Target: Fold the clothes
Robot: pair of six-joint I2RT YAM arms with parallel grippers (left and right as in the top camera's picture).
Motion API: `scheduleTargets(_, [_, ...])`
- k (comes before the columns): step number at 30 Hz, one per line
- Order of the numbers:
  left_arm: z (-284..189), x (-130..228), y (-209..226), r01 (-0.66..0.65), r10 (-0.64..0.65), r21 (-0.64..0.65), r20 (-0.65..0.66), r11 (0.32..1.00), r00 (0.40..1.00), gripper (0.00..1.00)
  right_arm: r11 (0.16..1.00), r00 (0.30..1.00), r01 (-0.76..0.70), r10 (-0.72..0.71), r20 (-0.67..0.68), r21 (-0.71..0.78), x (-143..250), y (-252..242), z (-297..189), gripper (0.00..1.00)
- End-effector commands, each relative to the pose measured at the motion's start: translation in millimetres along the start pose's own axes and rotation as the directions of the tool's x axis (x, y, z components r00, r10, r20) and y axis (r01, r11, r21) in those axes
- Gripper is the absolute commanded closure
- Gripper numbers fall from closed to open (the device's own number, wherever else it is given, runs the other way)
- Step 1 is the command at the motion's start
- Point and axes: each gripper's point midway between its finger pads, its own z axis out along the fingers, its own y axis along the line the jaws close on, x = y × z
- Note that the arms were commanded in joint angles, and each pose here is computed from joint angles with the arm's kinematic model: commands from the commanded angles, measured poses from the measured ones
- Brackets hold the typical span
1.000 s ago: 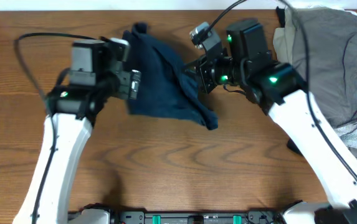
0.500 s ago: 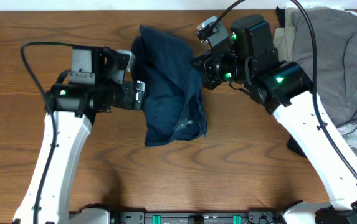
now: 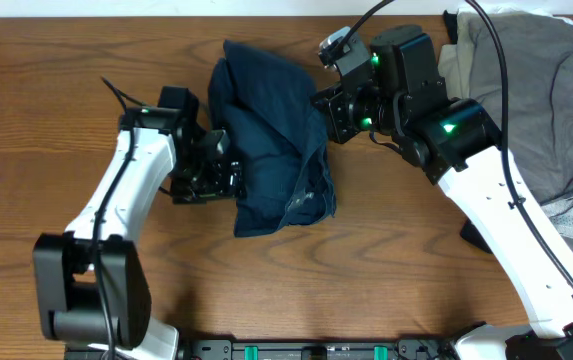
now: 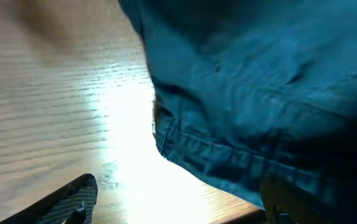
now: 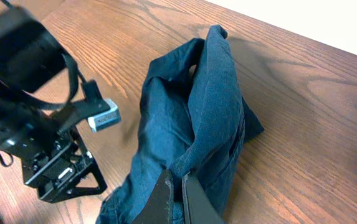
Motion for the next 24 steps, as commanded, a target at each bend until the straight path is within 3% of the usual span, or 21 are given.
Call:
scheduleTargets(1, [9, 8, 3, -0.003, 0.003, 0.006, -0.023, 1.000, 1.000, 0.16, 0.999, 1.000, 0.014, -0.015, 0.005, 0.034, -2, -9, -2, 0.99])
scheduleTargets(9, [47, 20, 7, -0.018, 0.020, 0.071, -0.023, 0.997, 1.000, 0.16, 0.999, 1.000, 0.015, -0.015, 0.007, 0.042, -2, -13, -3, 0.99])
scheduleTargets(18, [61, 39, -4, -0.079, 0.091, 0.178, -0.058, 0.981, 0.994, 0.23, 0.998, 1.000, 0.015, -0.015, 0.009, 0.053, -3, -15, -3, 0.99])
scheduleTargets(24, [78, 48, 3, -0.081, 0.091, 0.178, -0.051, 0.981, 0.994, 0.36, 0.998, 1.000, 0.015, -0.015, 0.009, 0.053, -3, -15, -3, 0.99])
